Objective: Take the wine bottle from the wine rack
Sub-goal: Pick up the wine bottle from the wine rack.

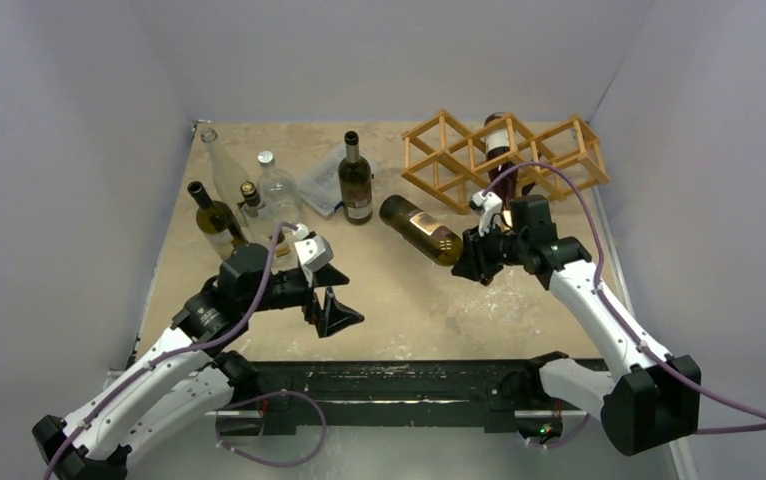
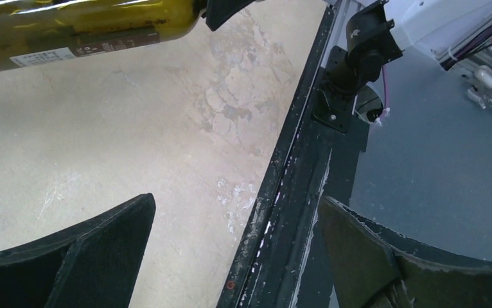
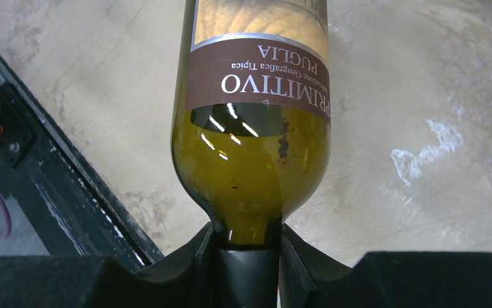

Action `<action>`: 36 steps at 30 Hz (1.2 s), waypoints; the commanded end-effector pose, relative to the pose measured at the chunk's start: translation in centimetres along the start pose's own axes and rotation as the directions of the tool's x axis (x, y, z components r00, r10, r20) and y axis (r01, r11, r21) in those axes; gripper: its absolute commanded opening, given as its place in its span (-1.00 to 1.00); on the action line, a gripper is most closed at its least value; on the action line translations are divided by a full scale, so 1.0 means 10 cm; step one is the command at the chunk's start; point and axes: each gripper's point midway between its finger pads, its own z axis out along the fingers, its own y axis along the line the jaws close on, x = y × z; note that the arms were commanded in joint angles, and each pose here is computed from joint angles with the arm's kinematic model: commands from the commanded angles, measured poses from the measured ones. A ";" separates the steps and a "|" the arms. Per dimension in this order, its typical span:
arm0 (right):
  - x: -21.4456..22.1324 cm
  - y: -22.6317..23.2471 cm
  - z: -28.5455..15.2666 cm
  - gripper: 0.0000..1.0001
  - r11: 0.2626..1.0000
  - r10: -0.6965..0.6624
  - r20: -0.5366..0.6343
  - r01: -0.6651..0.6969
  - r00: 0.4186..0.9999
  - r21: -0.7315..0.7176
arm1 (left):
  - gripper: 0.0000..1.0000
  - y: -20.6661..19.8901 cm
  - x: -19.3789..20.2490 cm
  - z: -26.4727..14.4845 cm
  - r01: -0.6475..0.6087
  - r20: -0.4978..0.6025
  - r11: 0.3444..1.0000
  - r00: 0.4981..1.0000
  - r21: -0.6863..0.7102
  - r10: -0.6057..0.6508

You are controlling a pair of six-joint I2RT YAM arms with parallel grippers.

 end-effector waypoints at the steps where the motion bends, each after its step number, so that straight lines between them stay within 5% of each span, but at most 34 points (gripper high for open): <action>1: -0.44 0.27 -0.09 -1.00 0.942 -0.288 0.105 0.302 0.952 -0.149 | 0.95 0.02 -0.21 0.09 -0.187 0.043 0.982 0.981 -0.028 0.188; 10: -0.09 0.27 0.03 -1.00 0.867 -0.425 -0.050 0.391 0.904 -0.309 | 0.90 0.07 -0.12 0.35 -0.444 -0.028 0.894 0.896 -0.066 0.443; 24: 0.08 0.22 0.16 -1.00 0.838 -0.463 -0.101 0.397 0.881 -0.374 | 0.98 0.26 -0.22 1.07 -0.746 -0.086 0.636 0.659 -0.199 0.747; 36: 0.14 0.24 0.17 -1.00 0.832 -0.461 -0.109 0.386 0.881 -0.398 | 1.00 0.31 -0.12 1.68 -0.787 -0.102 0.601 0.615 -0.138 0.782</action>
